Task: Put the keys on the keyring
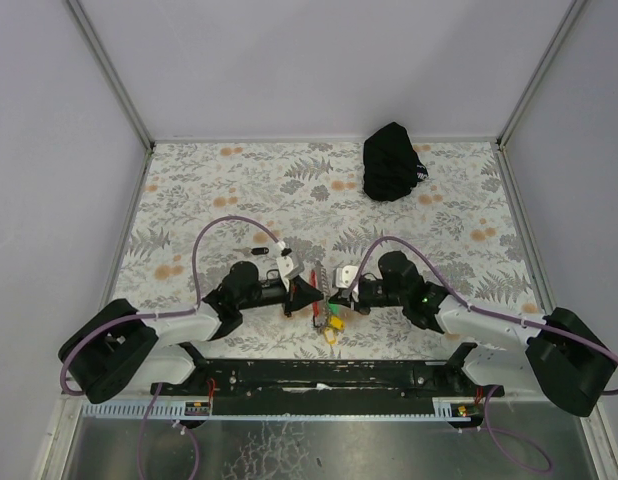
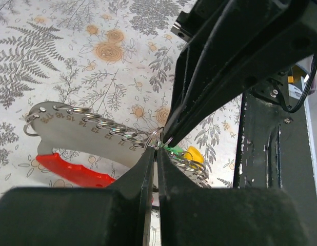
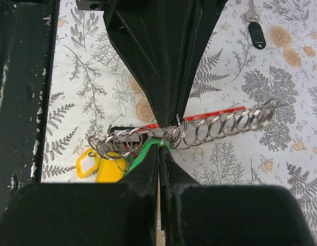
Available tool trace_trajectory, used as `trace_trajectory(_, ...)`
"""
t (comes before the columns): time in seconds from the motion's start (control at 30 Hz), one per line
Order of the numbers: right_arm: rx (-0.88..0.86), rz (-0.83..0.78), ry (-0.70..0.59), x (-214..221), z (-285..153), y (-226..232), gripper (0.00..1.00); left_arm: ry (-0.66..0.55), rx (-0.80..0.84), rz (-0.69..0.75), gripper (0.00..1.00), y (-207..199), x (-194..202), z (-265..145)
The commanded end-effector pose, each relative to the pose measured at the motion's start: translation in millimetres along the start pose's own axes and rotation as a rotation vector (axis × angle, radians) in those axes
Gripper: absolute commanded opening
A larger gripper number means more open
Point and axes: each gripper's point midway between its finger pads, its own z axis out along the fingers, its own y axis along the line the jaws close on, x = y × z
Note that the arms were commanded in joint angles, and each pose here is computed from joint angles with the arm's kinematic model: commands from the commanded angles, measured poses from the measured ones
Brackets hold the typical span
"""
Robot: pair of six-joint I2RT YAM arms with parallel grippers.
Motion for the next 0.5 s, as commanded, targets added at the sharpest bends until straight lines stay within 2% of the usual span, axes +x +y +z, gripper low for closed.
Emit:
trace_trajectory(0.0, 0.004, -0.069, -0.020, -19.3, 4.0, -1.0, 0.00, -0.157, -0.068, -0.052, 0.00, 4.9, -39.6, 0.7)
trace_trajectory(0.27, 0.050, -0.111, 0.011, -17.9, 7.0, -3.7, 0.00, -0.272, -0.149, -0.269, 0.00, 11.6, -46.2, -3.0)
trace_trajectory(0.47, 0.082, -0.131, -0.010, -23.0, 3.5, -6.6, 0.00, -0.357, -0.149, -0.344, 0.00, 8.7, -54.4, -5.2)
